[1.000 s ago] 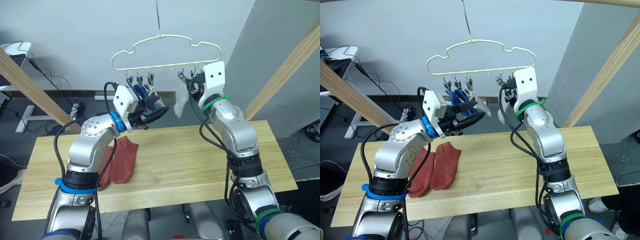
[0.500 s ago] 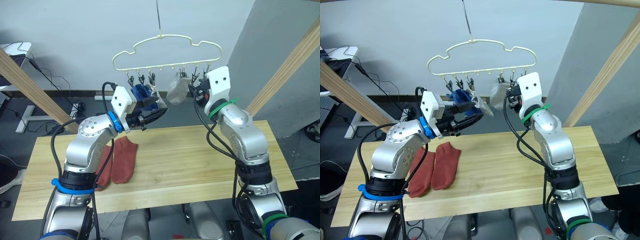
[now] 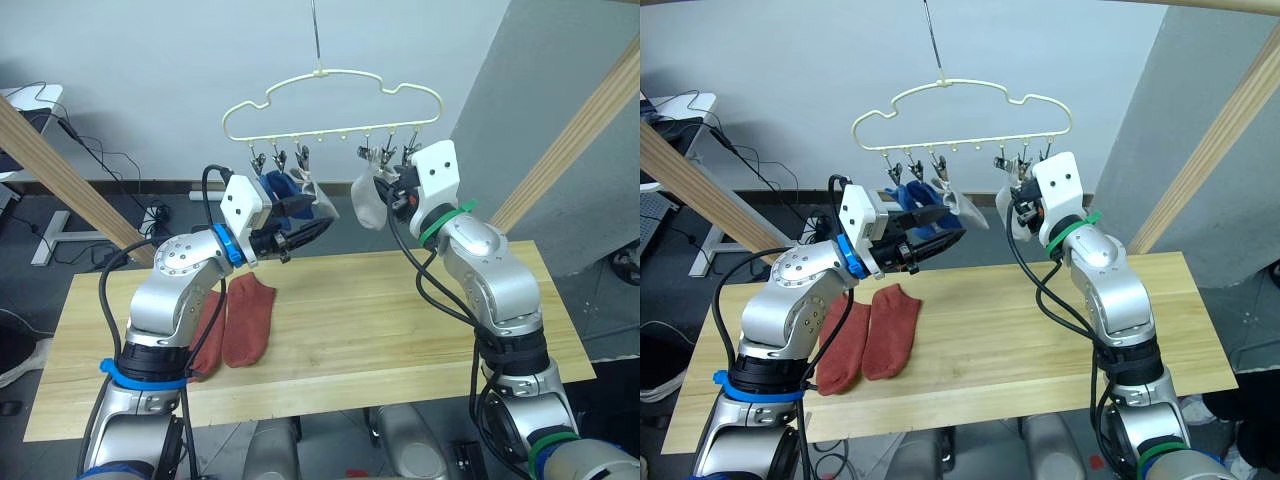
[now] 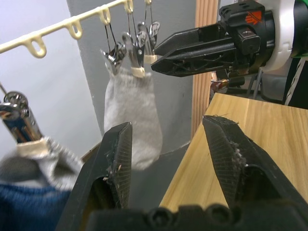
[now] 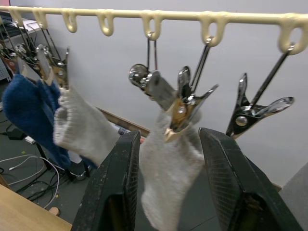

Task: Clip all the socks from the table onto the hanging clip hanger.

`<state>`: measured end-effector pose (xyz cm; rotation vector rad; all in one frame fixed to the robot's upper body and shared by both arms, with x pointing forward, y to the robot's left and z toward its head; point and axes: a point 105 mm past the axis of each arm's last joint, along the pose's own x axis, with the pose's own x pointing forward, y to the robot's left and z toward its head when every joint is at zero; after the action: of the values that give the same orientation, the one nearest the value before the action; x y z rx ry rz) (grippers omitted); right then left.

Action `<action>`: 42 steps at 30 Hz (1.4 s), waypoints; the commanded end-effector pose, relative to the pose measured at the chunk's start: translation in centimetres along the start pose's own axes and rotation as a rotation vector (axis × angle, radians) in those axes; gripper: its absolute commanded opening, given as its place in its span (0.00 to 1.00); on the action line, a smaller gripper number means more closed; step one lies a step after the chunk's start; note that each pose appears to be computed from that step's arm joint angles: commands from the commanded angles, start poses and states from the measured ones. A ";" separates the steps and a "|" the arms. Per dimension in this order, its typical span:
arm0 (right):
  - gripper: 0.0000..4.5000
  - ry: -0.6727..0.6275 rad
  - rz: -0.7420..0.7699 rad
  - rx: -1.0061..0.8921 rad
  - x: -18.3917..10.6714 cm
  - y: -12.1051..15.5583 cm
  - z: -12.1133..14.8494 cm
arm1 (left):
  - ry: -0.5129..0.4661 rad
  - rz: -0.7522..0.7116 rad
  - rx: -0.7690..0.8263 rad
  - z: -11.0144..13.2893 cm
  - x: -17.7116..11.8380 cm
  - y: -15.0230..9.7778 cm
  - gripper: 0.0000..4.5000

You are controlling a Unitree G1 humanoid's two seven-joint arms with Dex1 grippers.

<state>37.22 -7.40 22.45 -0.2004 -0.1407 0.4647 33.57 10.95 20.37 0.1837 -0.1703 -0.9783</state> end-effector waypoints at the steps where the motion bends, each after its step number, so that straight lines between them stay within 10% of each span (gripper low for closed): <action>1: 0.45 -0.055 0.009 -0.024 -0.5 0.1 1.4 | -0.015 -0.013 0.057 0.8 -0.4 -0.2 0.57; 33: 0.45 0.014 0.401 -0.130 -6.8 1.1 -3.5 | 0.168 0.037 0.126 -3.9 -5.4 -1.4 0.57; 42: 0.98 0.030 0.375 -0.111 -7.4 0.4 -4.9 | 0.159 0.099 0.129 -4.7 -5.5 -0.7 0.57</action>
<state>31.61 -10.85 16.16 -0.3502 -0.0584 0.8311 30.98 15.38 14.53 0.3490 -0.0524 -0.8677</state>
